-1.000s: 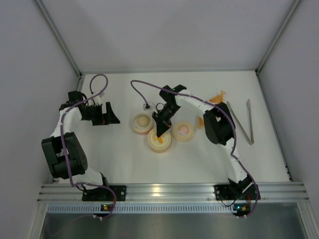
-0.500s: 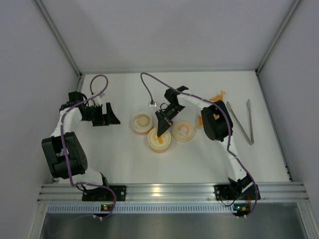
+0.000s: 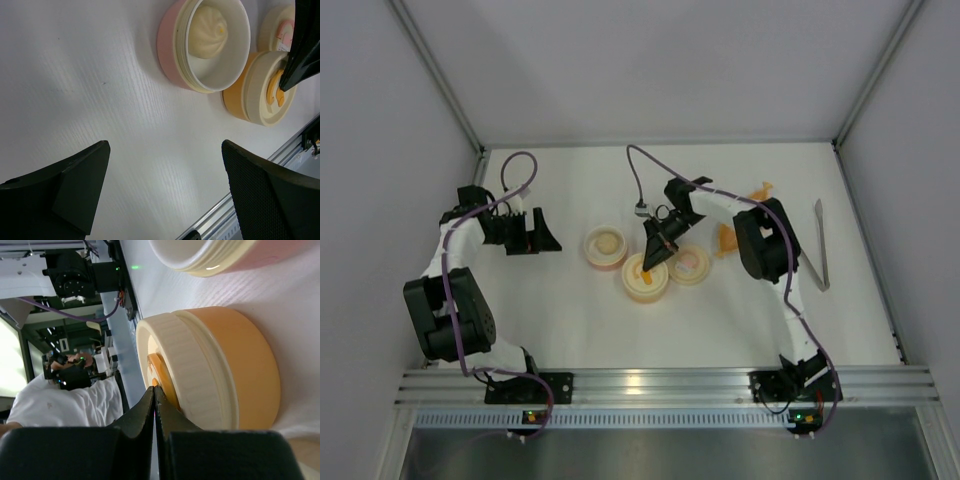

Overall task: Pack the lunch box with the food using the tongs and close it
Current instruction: Move the packing box to the center of the board.

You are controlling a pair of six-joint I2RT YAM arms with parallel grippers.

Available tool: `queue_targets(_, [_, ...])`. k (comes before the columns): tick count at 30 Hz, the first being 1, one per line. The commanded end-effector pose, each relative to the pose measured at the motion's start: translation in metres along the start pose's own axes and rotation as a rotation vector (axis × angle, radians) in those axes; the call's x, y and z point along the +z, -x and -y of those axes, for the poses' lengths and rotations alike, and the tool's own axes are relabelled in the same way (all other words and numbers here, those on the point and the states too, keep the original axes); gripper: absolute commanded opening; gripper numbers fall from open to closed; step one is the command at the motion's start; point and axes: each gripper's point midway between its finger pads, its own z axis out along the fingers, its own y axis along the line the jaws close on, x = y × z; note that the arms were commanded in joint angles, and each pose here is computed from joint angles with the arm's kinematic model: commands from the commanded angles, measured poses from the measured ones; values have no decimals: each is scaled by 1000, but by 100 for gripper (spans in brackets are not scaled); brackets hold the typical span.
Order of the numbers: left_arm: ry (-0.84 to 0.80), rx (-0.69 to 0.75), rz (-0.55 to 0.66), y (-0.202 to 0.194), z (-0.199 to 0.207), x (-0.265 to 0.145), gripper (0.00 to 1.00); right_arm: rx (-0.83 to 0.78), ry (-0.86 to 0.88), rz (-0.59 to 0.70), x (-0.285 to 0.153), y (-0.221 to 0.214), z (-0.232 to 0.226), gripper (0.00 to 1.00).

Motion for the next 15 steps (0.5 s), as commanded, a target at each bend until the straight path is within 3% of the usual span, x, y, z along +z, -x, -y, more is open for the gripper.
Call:
queue_targets(1, [-13, 56, 52, 10, 7, -6, 98, -72, -328, 121, -32, 30, 79, 0])
queue_targets(9, [-15, 62, 55, 10, 8, -6, 98, -37, -380, 234, -58, 55, 96, 0])
queue_targets(15, [-13, 75, 49, 9, 8, -7, 98, -99, -355, 264, -64, 70, 80, 0])
